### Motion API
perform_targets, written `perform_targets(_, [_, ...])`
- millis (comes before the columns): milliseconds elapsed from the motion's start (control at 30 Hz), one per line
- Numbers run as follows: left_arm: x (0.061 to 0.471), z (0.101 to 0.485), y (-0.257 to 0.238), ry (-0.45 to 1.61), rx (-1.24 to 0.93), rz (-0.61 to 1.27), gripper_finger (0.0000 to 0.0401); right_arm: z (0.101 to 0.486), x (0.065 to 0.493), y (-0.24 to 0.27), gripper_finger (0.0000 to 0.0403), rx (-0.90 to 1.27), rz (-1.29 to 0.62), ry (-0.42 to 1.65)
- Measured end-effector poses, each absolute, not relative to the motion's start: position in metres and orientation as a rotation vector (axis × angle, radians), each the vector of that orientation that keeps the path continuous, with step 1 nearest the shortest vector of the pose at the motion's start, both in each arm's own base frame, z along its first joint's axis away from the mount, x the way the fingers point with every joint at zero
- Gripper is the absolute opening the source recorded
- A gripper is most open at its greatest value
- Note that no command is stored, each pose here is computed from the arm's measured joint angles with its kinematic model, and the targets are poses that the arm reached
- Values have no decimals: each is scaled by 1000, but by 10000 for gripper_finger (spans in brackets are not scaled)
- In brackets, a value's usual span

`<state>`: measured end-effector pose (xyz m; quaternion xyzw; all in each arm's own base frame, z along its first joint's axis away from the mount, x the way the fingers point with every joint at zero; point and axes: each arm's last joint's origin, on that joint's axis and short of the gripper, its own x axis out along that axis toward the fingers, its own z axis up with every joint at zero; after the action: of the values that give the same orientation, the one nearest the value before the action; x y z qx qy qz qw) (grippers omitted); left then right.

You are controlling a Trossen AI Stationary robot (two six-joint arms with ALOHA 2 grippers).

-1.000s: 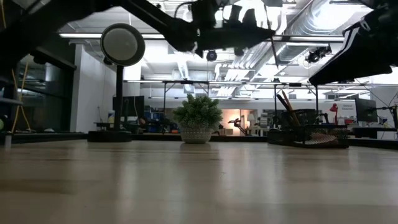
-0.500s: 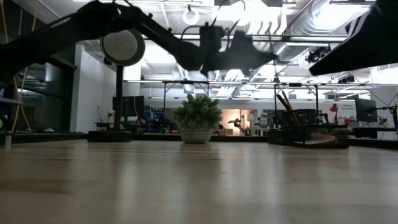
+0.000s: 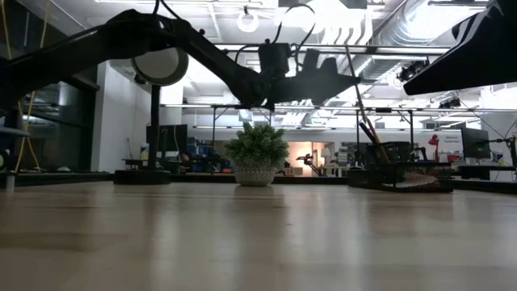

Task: Pick and place office supplies into organizer
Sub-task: Put the right pencil into the desk organizer

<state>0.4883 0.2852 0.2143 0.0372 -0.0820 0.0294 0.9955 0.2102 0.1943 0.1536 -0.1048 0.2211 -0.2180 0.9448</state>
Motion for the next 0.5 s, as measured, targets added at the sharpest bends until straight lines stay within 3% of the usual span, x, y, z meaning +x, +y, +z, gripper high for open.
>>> perform_targets(167, [494,220,275,-217,129,132,0,154,210,194,1,-237,-439,456])
perform_targets(500, [495,221,273,-217,195,103,0,153,210,194,1,-236,-438,458])
